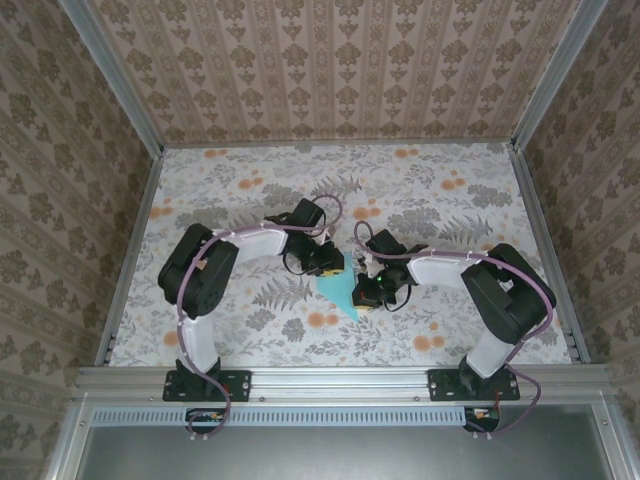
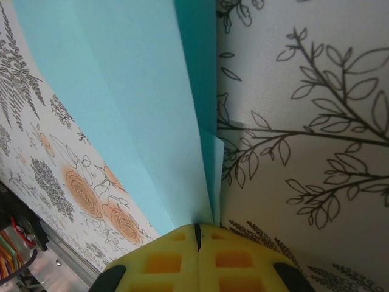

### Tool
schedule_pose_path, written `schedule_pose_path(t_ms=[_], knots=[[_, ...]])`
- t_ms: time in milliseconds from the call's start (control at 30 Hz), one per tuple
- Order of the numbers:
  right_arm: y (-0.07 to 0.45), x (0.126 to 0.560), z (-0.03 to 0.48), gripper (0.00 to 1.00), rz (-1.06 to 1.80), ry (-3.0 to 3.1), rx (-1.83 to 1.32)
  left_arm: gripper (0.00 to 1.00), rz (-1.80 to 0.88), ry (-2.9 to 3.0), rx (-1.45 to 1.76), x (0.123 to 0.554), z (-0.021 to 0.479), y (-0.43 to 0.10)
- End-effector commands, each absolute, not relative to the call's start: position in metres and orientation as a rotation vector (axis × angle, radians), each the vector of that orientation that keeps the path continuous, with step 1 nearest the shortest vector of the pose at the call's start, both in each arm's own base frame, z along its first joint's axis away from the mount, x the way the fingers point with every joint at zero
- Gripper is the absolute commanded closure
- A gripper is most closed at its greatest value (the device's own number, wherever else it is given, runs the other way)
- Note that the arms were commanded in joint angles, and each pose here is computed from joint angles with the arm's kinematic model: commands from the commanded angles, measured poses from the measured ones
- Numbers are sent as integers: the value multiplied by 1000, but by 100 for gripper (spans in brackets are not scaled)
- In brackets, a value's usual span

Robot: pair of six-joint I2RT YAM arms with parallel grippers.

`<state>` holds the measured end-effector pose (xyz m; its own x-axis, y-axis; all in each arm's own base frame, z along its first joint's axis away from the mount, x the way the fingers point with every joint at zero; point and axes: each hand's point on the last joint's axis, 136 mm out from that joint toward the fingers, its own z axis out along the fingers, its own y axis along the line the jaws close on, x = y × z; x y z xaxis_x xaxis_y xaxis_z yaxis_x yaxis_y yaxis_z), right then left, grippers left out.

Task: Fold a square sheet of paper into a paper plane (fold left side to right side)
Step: Fourth fold the wing at the center of the table.

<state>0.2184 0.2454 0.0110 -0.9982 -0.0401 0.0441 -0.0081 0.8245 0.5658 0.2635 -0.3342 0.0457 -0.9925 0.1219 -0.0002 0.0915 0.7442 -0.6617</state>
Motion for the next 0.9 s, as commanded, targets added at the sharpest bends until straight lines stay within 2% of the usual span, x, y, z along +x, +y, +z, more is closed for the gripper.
schedule_pose_path(t_ms=[0,300,867], knots=[[205,198,-24,100,-575,-2958,-52,80,1150,-2911,-254,259,62,-331],[201,199,-26,100,-527,-2969,-64,86,1242,-2771,-337,231,59,-348],[194,199,-27,100,-455,-2975,-51,88,1080,-2860,-389,245,25,-347]])
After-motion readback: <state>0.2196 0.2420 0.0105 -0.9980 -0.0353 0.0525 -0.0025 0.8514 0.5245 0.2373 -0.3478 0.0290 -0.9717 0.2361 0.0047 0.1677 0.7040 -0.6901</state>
